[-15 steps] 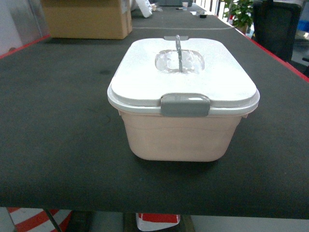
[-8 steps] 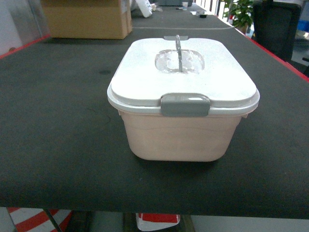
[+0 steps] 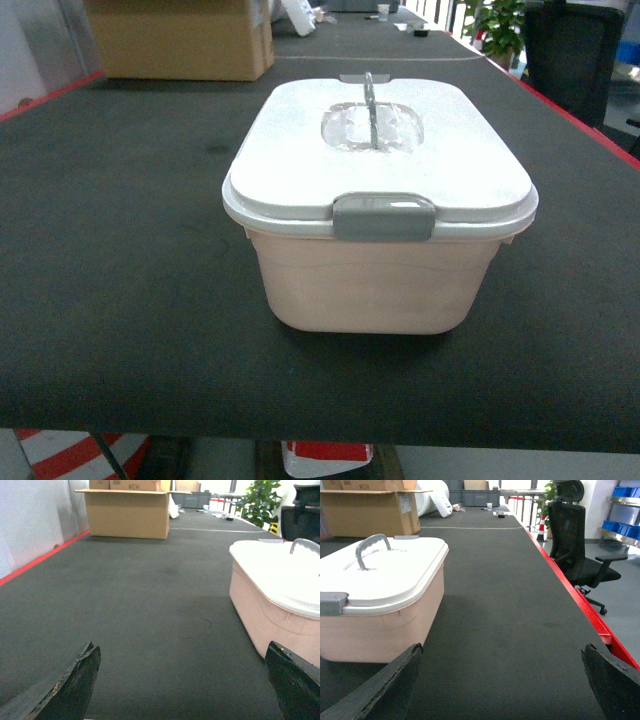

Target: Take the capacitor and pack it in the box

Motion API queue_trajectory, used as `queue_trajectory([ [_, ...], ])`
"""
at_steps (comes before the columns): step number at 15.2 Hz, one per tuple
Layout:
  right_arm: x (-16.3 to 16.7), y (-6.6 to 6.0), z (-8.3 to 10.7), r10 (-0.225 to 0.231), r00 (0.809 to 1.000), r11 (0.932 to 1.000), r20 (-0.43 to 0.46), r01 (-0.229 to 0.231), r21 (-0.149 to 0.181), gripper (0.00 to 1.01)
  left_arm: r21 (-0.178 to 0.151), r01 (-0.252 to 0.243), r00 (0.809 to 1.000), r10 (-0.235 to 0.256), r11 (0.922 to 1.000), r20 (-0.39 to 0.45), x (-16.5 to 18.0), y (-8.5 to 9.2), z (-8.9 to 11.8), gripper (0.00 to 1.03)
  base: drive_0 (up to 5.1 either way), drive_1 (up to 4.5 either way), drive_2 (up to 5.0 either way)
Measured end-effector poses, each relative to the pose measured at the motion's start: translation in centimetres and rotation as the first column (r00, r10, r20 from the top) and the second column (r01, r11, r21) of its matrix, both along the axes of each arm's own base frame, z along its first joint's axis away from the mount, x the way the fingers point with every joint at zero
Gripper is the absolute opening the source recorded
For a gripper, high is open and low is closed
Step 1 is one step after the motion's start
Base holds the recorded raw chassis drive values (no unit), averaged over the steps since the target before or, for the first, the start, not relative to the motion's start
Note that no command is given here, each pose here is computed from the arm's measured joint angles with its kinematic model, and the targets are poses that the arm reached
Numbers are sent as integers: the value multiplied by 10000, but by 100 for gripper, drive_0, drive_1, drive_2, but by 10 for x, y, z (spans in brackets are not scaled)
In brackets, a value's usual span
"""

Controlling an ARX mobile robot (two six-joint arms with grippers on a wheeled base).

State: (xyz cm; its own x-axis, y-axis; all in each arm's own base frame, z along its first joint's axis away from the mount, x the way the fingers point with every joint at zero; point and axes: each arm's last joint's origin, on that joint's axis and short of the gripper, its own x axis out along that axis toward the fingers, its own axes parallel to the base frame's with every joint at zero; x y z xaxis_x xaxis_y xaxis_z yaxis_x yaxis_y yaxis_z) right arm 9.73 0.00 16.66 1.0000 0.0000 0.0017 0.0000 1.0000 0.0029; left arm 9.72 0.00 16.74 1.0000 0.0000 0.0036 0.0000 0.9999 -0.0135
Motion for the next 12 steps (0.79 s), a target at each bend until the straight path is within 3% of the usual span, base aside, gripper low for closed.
queue_trajectory([
  [12, 0, 0, 0, 0, 10000, 10000, 0, 0, -4, 98, 0, 0, 10000, 0, 10000, 0, 0, 0, 0, 98, 0, 0, 0],
])
